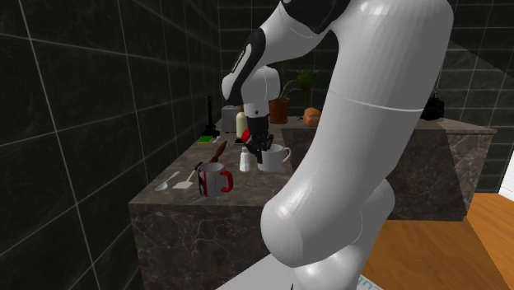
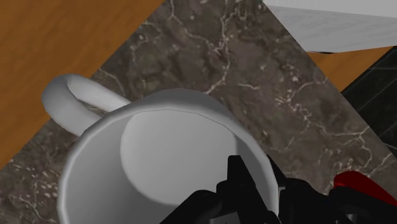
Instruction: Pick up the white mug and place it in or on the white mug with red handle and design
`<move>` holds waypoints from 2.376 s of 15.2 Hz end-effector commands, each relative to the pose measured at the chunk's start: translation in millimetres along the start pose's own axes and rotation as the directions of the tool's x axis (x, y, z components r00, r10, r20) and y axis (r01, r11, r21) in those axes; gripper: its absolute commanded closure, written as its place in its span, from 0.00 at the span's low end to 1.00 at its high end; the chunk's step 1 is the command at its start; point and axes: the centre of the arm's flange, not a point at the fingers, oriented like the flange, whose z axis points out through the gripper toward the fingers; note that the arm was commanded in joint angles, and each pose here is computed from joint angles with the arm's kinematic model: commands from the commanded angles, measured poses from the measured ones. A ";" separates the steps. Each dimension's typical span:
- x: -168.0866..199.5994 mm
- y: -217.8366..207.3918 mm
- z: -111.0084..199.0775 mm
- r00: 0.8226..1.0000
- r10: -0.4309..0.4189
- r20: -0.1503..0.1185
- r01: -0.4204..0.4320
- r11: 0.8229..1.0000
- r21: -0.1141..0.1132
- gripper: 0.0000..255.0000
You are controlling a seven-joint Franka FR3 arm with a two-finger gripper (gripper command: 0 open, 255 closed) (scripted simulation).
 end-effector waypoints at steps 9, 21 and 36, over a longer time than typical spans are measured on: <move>-3.4 2.9 -53.4 1.000 0.000 0.000 0.000 1.000 0.000 1.00; 17.5 -41.3 -100.0 1.000 0.000 0.000 0.000 1.000 0.000 1.00; 82.9 -166.5 -99.0 1.000 0.000 0.000 0.000 1.000 0.000 1.00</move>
